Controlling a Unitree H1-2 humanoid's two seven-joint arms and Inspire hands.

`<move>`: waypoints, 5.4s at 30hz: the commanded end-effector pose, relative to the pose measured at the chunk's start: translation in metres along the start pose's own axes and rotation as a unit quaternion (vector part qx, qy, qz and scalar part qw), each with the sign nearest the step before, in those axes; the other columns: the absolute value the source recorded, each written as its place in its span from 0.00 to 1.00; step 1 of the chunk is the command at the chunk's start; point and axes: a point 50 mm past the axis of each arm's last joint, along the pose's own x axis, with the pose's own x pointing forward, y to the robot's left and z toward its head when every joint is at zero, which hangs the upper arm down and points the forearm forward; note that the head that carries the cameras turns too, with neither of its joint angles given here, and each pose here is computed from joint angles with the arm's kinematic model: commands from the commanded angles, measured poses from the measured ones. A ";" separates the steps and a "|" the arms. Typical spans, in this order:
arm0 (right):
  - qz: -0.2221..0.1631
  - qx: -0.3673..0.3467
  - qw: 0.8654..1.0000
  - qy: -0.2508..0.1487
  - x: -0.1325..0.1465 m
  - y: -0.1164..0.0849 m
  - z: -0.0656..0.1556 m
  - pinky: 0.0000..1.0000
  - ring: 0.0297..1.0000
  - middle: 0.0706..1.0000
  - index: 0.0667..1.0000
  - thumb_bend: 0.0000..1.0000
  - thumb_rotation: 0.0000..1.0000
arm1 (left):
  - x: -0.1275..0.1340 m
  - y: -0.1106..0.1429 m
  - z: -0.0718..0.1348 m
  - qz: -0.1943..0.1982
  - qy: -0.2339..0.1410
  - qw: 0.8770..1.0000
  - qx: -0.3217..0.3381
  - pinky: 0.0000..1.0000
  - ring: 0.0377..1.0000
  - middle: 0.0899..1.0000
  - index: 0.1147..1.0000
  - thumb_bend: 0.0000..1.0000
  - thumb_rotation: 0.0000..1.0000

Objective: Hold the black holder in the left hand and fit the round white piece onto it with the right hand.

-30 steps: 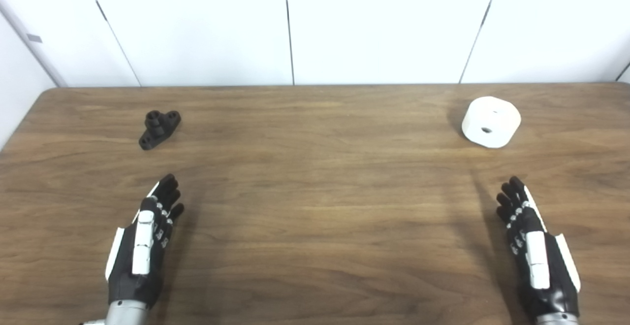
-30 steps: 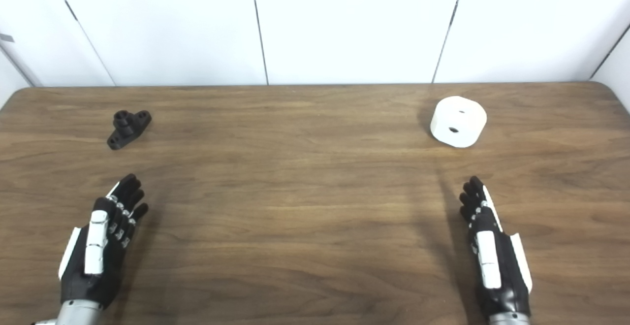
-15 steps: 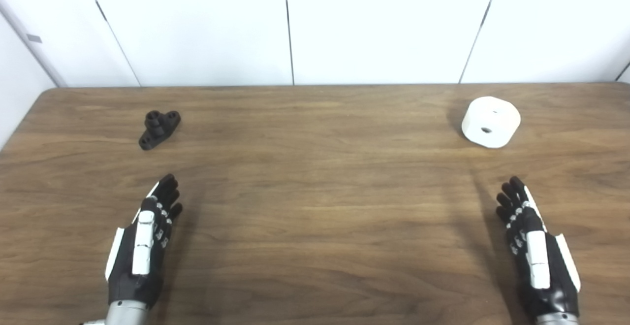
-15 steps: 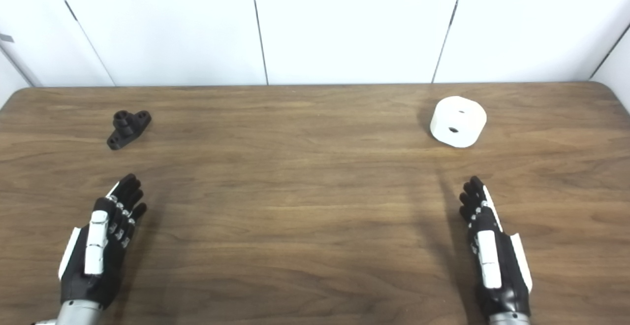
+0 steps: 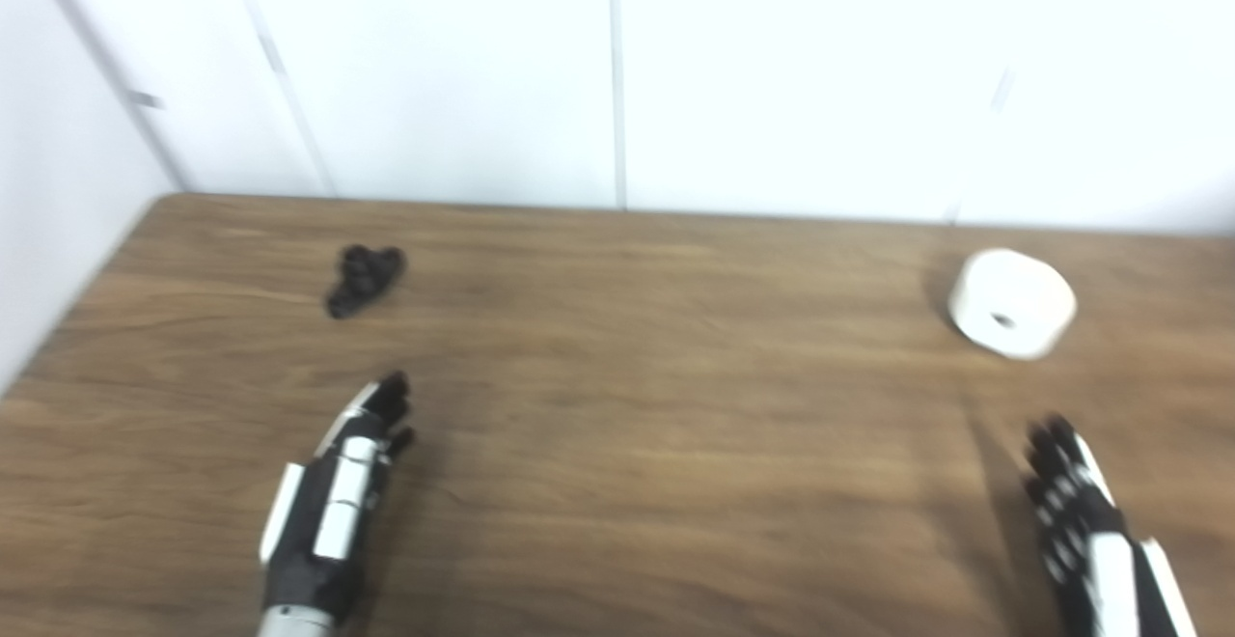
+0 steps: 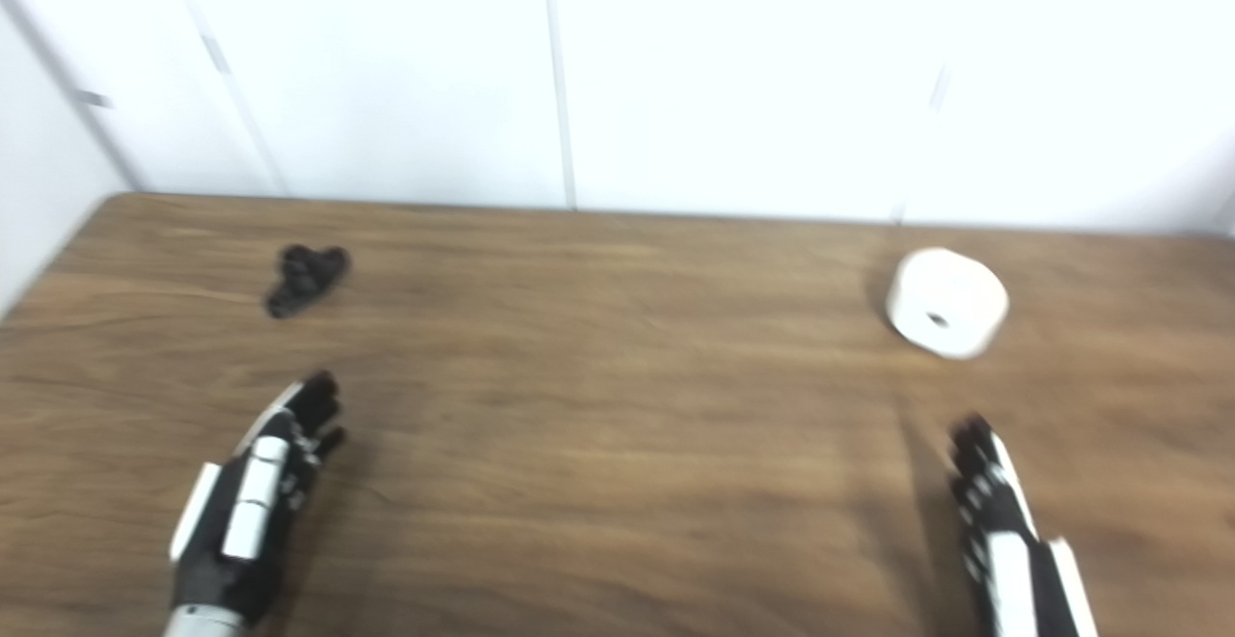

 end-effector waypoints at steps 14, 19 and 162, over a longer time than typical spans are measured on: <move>0.004 -0.001 1.000 0.004 0.004 -0.017 -0.017 1.00 1.00 0.99 1.00 0.60 1.00 | 0.003 -0.028 -0.007 -0.001 -0.024 1.000 0.000 0.96 0.96 0.94 0.89 0.47 0.88; 0.006 0.001 1.000 0.006 0.006 -0.019 -0.018 1.00 1.00 1.00 1.00 0.61 1.00 | 0.003 -0.031 -0.009 -0.002 -0.028 1.000 0.004 0.95 0.96 0.94 0.89 0.46 0.88; 0.004 0.013 1.000 0.001 -0.006 -0.009 -0.008 1.00 0.97 0.94 0.97 0.54 0.98 | 0.258 0.058 0.049 0.141 0.091 0.822 0.545 0.95 0.94 0.86 0.63 0.83 0.35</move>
